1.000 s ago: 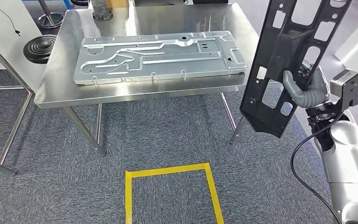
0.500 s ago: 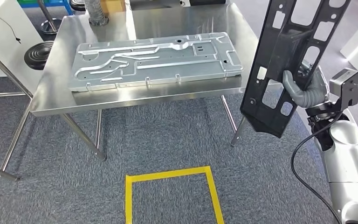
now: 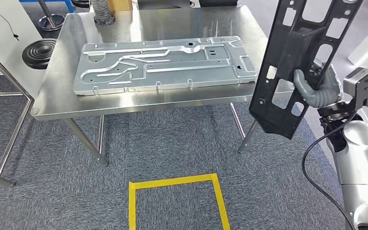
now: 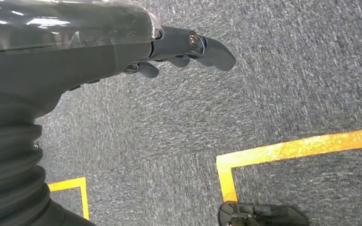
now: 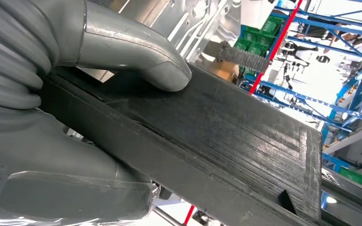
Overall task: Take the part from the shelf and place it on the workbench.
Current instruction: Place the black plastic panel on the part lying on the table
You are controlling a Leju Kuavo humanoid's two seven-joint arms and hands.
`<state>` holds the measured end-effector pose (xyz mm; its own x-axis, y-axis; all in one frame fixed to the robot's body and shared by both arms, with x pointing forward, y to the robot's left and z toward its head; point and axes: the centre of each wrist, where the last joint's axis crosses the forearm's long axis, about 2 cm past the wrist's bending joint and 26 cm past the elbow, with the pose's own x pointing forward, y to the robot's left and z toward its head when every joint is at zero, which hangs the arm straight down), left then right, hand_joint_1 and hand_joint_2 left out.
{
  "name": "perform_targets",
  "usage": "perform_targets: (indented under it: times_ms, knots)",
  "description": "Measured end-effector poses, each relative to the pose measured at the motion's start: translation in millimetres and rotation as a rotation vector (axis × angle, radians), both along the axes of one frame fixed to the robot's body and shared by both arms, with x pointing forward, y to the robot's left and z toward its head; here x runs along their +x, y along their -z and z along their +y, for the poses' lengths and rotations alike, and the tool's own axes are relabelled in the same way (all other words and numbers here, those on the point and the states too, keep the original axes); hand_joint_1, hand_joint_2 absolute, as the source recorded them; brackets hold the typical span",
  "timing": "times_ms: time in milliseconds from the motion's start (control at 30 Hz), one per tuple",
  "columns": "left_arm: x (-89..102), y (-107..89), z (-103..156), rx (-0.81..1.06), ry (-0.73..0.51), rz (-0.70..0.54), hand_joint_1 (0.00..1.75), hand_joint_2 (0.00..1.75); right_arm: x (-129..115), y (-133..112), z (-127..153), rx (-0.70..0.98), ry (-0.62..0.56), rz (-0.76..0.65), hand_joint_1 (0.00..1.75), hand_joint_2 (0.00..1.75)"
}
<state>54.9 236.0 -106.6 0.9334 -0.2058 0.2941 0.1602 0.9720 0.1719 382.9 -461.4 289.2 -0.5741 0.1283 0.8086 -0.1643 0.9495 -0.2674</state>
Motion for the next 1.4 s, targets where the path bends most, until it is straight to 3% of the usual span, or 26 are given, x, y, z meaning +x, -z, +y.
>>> perform_targets:
  times_ms: [1400]
  knots:
    - [1.7, -0.3, -1, 0.003, 0.002, -0.003, 0.0, 1.75, 1, -3, -14, 0.007, 0.002, 0.001, 1.71, 1.75]
